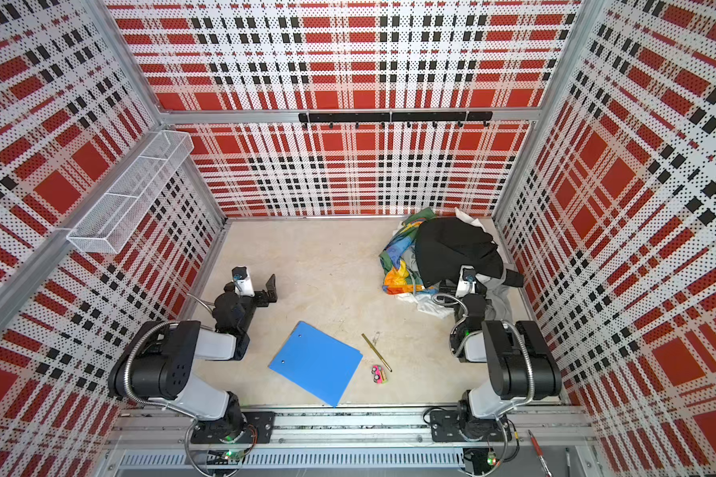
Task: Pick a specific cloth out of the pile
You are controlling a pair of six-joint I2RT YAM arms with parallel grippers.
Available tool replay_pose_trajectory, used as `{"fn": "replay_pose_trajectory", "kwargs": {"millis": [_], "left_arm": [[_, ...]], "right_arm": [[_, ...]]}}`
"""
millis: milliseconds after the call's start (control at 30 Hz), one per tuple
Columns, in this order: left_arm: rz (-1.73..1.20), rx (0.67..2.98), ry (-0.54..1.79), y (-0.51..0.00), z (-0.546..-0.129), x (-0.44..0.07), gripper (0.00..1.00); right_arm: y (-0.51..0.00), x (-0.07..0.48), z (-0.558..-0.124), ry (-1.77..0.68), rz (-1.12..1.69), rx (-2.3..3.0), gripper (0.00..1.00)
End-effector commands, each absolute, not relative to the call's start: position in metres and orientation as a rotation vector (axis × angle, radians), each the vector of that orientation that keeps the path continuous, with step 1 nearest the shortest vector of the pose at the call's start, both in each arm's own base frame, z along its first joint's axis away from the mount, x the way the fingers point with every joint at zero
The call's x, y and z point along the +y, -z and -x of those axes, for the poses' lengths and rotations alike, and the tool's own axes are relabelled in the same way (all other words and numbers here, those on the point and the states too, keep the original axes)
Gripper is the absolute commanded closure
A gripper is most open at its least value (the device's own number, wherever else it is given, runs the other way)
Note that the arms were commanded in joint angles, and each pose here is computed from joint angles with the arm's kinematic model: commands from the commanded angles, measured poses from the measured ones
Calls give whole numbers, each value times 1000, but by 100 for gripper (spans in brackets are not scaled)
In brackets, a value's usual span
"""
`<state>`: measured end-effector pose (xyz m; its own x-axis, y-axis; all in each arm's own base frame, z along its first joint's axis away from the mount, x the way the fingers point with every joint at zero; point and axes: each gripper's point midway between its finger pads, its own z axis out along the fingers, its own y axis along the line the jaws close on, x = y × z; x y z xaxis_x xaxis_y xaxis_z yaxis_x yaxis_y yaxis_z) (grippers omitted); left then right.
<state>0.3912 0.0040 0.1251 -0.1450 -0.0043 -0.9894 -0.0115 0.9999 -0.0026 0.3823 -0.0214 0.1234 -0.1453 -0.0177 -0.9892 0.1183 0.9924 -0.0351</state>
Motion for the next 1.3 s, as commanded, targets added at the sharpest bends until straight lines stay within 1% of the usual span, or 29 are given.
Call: {"fn": "replay_pose_trajectory", "kwargs": {"millis": [0, 1267], "left_arm": [[21, 1691, -8, -132, -395, 5, 1], [31, 1689, -2, -133, -395, 8, 1]], "right_arm": [[-138, -21, -386, 113, -77, 1657, 0], [-138, -21, -386, 112, -77, 1657, 0]]}}
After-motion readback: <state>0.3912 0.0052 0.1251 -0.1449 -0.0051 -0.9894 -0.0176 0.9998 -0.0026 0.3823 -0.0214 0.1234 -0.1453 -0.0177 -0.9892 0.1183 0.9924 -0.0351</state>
